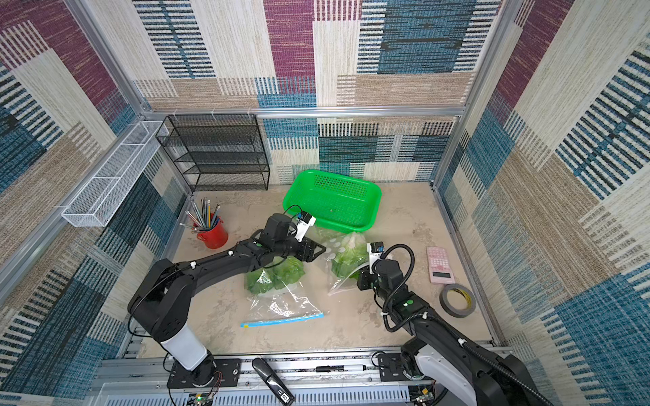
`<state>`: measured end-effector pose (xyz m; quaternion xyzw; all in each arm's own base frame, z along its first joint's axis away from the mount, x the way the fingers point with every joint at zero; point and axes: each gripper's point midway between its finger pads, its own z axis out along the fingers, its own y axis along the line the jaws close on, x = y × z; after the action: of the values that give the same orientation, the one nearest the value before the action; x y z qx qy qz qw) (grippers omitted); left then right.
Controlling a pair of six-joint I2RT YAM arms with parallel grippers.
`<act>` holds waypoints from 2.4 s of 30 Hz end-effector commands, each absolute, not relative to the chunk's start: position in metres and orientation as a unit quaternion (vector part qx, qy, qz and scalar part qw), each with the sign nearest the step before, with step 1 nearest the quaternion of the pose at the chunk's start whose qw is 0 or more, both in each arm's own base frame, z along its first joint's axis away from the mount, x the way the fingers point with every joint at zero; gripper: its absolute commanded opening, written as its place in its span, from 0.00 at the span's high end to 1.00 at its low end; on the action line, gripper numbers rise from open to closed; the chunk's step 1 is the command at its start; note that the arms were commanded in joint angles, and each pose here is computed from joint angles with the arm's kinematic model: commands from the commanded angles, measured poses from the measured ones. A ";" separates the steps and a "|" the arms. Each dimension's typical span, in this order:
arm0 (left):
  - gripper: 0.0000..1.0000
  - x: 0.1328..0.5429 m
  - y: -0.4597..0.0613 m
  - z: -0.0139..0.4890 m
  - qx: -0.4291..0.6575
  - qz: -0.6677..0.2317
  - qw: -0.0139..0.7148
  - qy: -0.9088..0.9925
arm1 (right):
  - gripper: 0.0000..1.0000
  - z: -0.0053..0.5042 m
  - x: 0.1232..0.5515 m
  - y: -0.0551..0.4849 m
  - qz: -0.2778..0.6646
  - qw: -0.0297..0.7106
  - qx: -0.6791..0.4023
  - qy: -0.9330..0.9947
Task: Open the zip-top bag and take out the chinese cabbages
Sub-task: Pick up the Chinese cabbage from the zipper food storage bag.
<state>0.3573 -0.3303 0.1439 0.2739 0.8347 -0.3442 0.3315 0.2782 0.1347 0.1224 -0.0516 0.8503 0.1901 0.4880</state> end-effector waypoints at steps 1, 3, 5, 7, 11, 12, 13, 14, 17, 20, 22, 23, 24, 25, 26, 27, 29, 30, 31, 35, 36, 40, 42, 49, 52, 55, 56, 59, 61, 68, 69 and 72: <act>0.28 0.352 -0.334 0.151 0.326 -0.419 0.291 0.796 | 1.00 0.145 0.281 0.142 0.214 0.527 -0.067 0.820; 0.27 0.358 -0.333 0.152 0.328 -0.446 0.277 0.785 | 1.00 0.150 0.279 0.141 0.215 0.537 -0.069 0.813; 0.27 0.361 -0.333 0.148 0.335 -0.452 0.267 0.783 | 1.00 0.156 0.278 0.140 0.215 0.547 -0.071 0.806; 0.27 0.360 -0.334 0.143 0.345 -0.458 0.253 0.779 | 1.00 0.161 0.277 0.140 0.217 0.556 -0.075 0.799; 0.27 0.359 -0.341 0.143 0.356 -0.482 0.241 0.764 | 1.00 0.169 0.274 0.144 0.224 0.567 -0.096 0.787; 0.26 0.363 -0.340 0.143 0.354 -0.481 0.243 0.764 | 1.00 0.171 0.274 0.144 0.223 0.570 -0.097 0.785; 0.26 0.366 -0.339 0.144 0.352 -0.481 0.246 0.764 | 1.00 0.172 0.274 0.144 0.224 0.572 -0.100 0.783; 0.26 0.369 -0.339 0.146 0.349 -0.488 0.247 0.761 | 1.00 0.173 0.274 0.144 0.223 0.574 -0.101 0.782; 0.25 0.374 -0.339 0.154 0.336 -0.524 0.242 0.744 | 1.00 0.176 0.273 0.145 0.223 0.579 -0.110 0.777; 0.26 0.375 -0.343 0.159 0.333 -0.553 0.234 0.727 | 1.00 0.179 0.273 0.147 0.223 0.582 -0.118 0.773; 0.28 0.374 -0.345 0.160 0.327 -0.568 0.225 0.721 | 1.00 0.180 0.274 0.150 0.225 0.580 -0.124 0.773; 0.29 0.374 -0.347 0.163 0.327 -0.574 0.228 0.715 | 1.00 0.180 0.275 0.151 0.224 0.580 -0.127 0.773; 0.30 0.374 -0.347 0.166 0.325 -0.582 0.228 0.709 | 1.00 0.179 0.276 0.152 0.225 0.578 -0.129 0.774; 0.31 0.372 -0.348 0.167 0.323 -0.590 0.225 0.705 | 1.00 0.179 0.277 0.153 0.225 0.577 -0.130 0.774; 0.32 0.371 -0.349 0.168 0.320 -0.598 0.222 0.701 | 1.00 0.180 0.278 0.154 0.226 0.579 -0.132 0.772; 0.34 0.370 -0.349 0.169 0.319 -0.602 0.221 0.698 | 1.00 0.182 0.279 0.154 0.227 0.580 -0.132 0.771; 0.40 0.369 -0.349 0.166 0.315 -0.605 0.218 0.698 | 1.00 0.184 0.281 0.155 0.226 0.583 -0.133 0.769; 0.43 0.369 -0.349 0.163 0.312 -0.604 0.216 0.701 | 1.00 0.184 0.281 0.155 0.225 0.583 -0.133 0.769; 0.46 0.369 -0.348 0.160 0.311 -0.603 0.213 0.703 | 1.00 0.185 0.282 0.154 0.224 0.585 -0.132 0.768; 0.60 0.366 -0.348 0.151 0.305 -0.601 0.205 0.710 | 1.00 0.189 0.281 0.154 0.222 0.590 -0.133 0.765; 0.64 0.365 -0.349 0.152 0.307 -0.600 0.207 0.709 | 1.00 0.190 0.281 0.154 0.223 0.591 -0.133 0.764; 0.80 0.365 -0.350 0.154 0.310 -0.590 0.217 0.713 | 1.00 0.192 0.280 0.156 0.229 0.591 -0.136 0.762; 0.91 0.365 -0.350 0.155 0.312 -0.578 0.224 0.720 | 1.00 0.196 0.279 0.157 0.234 0.594 -0.140 0.757; 1.00 0.381 -0.340 0.150 0.281 -0.516 0.267 0.764 | 1.00 0.212 0.278 0.163 0.248 0.595 -0.148 0.750; 1.00 0.393 -0.330 0.144 0.258 -0.468 0.287 0.795 | 1.00 0.217 0.276 0.164 0.250 0.584 -0.150 0.758; 1.00 0.404 -0.317 0.141 0.243 -0.415 0.317 0.818 | 1.00 0.212 0.276 0.164 0.245 0.558 -0.149 0.779; 1.00 0.407 -0.312 0.141 0.239 -0.398 0.328 0.823 | 1.00 0.211 0.277 0.163 0.244 0.549 -0.141 0.787; 1.00 0.410 -0.302 0.140 0.237 -0.356 0.354 0.831 | 1.00 0.213 0.278 0.162 0.248 0.531 -0.124 0.800; 1.00 0.410 -0.297 0.137 0.240 -0.331 0.366 0.836 | 1.00 0.215 0.280 0.159 0.244 0.530 -0.110 0.805; 1.00 0.419 -0.267 0.117 0.215 -0.236 0.389 0.864 | 1.00 0.248 0.278 0.158 0.269 0.532 -0.088 0.798; 1.00 0.422 -0.262 0.117 0.210 -0.220 0.395 0.867 | 1.00 0.252 0.276 0.160 0.279 0.527 -0.088 0.798; 1.00 0.425 -0.254 0.116 0.212 -0.166 0.415 0.869 | 1.00 0.259 0.268 0.166 0.308 0.512 -0.086 0.797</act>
<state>0.4142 -0.2758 0.1205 0.2167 0.8594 -0.2541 0.3872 0.2721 0.1615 0.2427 -0.0980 0.8083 0.2760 0.5107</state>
